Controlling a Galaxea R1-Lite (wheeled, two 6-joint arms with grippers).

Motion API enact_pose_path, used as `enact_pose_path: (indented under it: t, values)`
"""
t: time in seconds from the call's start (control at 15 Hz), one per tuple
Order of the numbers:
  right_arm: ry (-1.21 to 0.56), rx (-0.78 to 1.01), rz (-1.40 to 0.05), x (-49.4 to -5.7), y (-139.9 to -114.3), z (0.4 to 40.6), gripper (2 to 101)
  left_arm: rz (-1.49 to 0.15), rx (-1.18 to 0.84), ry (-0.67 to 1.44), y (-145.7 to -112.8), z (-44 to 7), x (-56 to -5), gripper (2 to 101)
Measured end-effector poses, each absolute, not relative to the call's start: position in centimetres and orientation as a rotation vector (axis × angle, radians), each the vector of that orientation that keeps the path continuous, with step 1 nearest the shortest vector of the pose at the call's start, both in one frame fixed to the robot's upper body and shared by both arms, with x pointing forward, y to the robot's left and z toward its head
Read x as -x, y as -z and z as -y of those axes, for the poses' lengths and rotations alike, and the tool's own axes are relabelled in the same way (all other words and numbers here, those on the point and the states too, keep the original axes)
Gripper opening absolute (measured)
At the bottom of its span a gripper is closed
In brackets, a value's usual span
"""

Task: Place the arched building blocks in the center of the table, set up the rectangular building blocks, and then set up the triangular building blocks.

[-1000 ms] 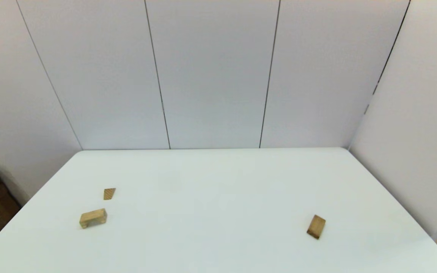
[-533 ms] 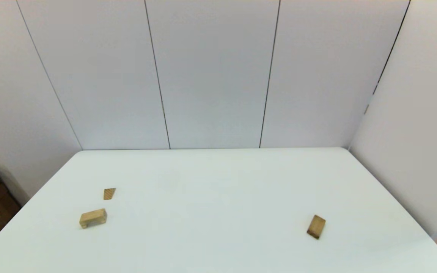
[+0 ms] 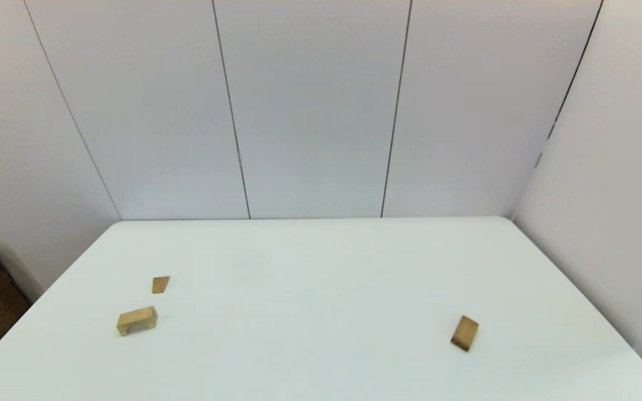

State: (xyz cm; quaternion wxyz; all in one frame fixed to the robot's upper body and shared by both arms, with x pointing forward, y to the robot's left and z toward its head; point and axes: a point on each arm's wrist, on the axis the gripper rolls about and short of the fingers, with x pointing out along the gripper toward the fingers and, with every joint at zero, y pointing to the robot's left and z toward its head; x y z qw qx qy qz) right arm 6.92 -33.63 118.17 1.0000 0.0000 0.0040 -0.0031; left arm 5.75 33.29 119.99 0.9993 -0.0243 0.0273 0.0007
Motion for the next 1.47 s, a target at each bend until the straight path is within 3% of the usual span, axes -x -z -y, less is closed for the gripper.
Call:
enact_pose_path:
  t: [0.6, 0.87, 1.13, 1.47]
  values:
    - [0.006, 0.005, -0.008, -6.9, -118.2, 33.6, 98.0, -0.303, 0.093, 0.023, -127.3, -33.2, -5.9, 97.8]
    - [0.004, 0.008, -0.008, -6.9, -118.2, 33.6, 98.0, -0.536, 0.113, 0.038, -131.1, -33.2, -6.5, 97.8]
    - [0.004, 0.006, -0.008, -6.9, -118.2, 33.6, 98.0, -0.731, 0.143, 0.011, -132.5, -33.2, -9.4, 97.8]
    - [0.006, 0.001, -0.009, -6.9, -118.2, 33.6, 98.0, -0.825, 0.205, -0.029, -131.4, -33.3, -14.4, 97.8]
